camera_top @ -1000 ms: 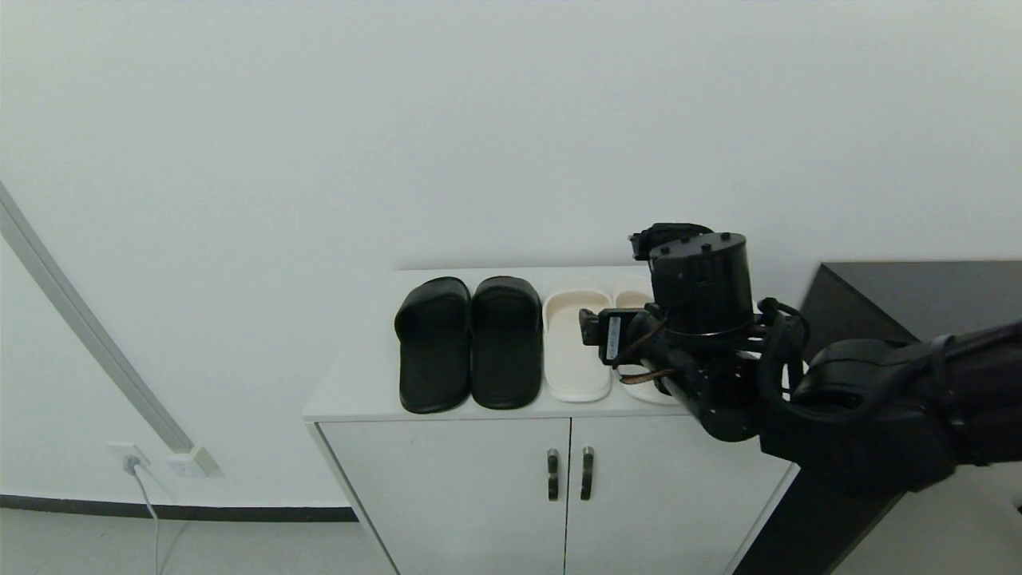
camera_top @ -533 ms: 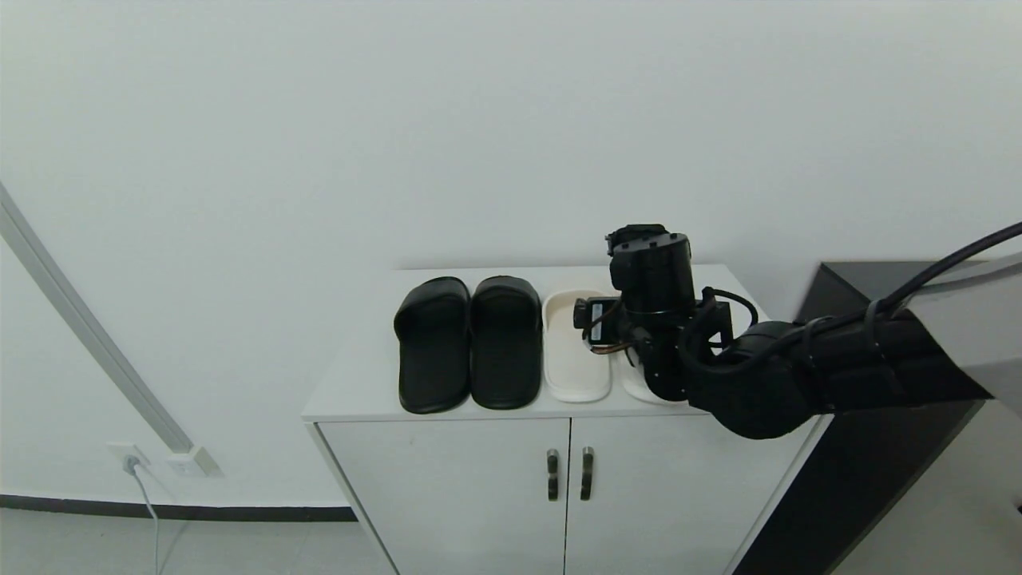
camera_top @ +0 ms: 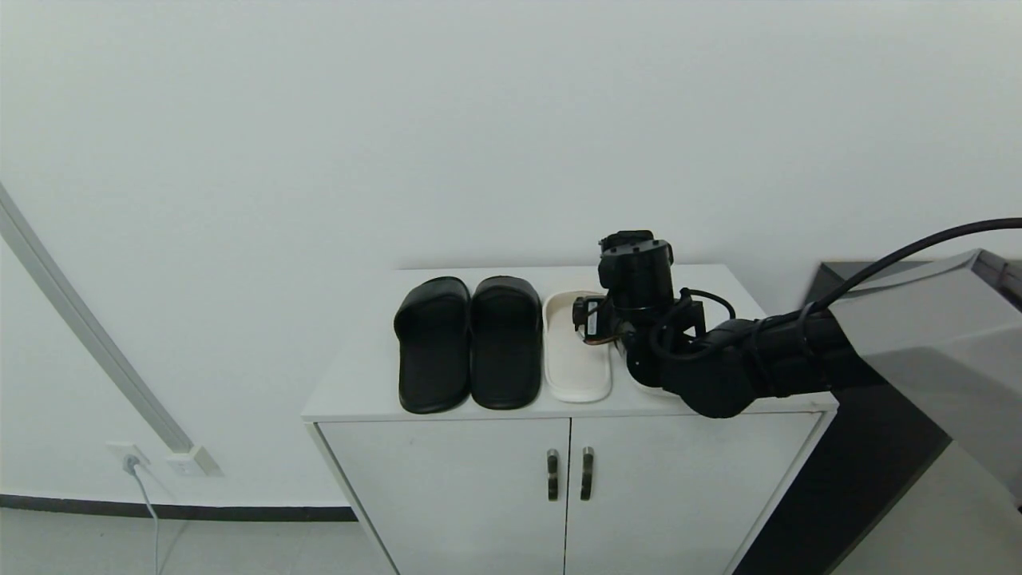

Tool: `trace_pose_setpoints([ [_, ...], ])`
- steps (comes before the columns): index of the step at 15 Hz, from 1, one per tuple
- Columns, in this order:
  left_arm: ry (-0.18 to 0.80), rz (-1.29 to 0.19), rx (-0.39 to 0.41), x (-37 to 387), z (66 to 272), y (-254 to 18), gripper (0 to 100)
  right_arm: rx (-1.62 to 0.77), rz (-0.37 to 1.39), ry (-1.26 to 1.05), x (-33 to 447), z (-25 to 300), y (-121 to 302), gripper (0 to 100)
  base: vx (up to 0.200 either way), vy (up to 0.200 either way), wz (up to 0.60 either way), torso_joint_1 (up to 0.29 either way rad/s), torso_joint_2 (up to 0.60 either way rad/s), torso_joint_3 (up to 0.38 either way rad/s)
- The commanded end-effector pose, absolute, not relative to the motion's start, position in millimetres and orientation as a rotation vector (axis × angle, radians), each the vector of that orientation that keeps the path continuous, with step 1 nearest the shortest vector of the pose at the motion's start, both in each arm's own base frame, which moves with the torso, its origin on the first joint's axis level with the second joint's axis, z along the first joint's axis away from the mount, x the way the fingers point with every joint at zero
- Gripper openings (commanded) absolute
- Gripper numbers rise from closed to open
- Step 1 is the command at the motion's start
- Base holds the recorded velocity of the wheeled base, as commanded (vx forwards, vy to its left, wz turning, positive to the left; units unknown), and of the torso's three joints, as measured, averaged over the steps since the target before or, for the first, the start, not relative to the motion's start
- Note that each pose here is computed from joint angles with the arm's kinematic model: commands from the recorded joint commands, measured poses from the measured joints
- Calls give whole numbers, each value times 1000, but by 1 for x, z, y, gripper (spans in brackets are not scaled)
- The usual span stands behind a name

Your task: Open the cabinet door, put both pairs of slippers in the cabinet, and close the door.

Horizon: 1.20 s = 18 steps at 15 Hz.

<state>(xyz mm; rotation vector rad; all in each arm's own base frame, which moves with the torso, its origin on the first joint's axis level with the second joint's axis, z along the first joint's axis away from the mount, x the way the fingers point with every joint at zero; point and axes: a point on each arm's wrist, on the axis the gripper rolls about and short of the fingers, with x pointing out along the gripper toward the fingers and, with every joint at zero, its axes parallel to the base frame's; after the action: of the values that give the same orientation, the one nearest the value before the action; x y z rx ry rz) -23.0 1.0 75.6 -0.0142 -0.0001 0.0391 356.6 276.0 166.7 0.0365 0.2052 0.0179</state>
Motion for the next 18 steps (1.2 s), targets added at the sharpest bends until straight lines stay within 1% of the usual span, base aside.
trace_pose_setpoints([
  [1,1,40,-14,-23,76,1,0,34,16,209,360,164,276,100,0,0,0,0,0,0],
  [2,1,40,-14,-23,76,1,0,36,18,207,360,164,276,100,0,0,0,0,0,0],
  [3,1,40,-14,-23,76,1,0,34,19,203,360,166,276,0,0,0,0,0,0,0],
  [8,1,40,-15,-23,76,1,0,18,20,194,359,169,275,0,0,0,0,0,0,0],
  [12,1,40,-15,-23,75,1,0,32,33,173,343,188,271,0,0,0,0,0,0,0],
  [15,0,40,-15,-23,75,1,0,29,91,173,302,211,255,0,0,0,0,0,0,0],
  [18,0,41,-17,-23,75,1,0,4,290,201,243,220,237,0,0,0,0,0,0,0],
])
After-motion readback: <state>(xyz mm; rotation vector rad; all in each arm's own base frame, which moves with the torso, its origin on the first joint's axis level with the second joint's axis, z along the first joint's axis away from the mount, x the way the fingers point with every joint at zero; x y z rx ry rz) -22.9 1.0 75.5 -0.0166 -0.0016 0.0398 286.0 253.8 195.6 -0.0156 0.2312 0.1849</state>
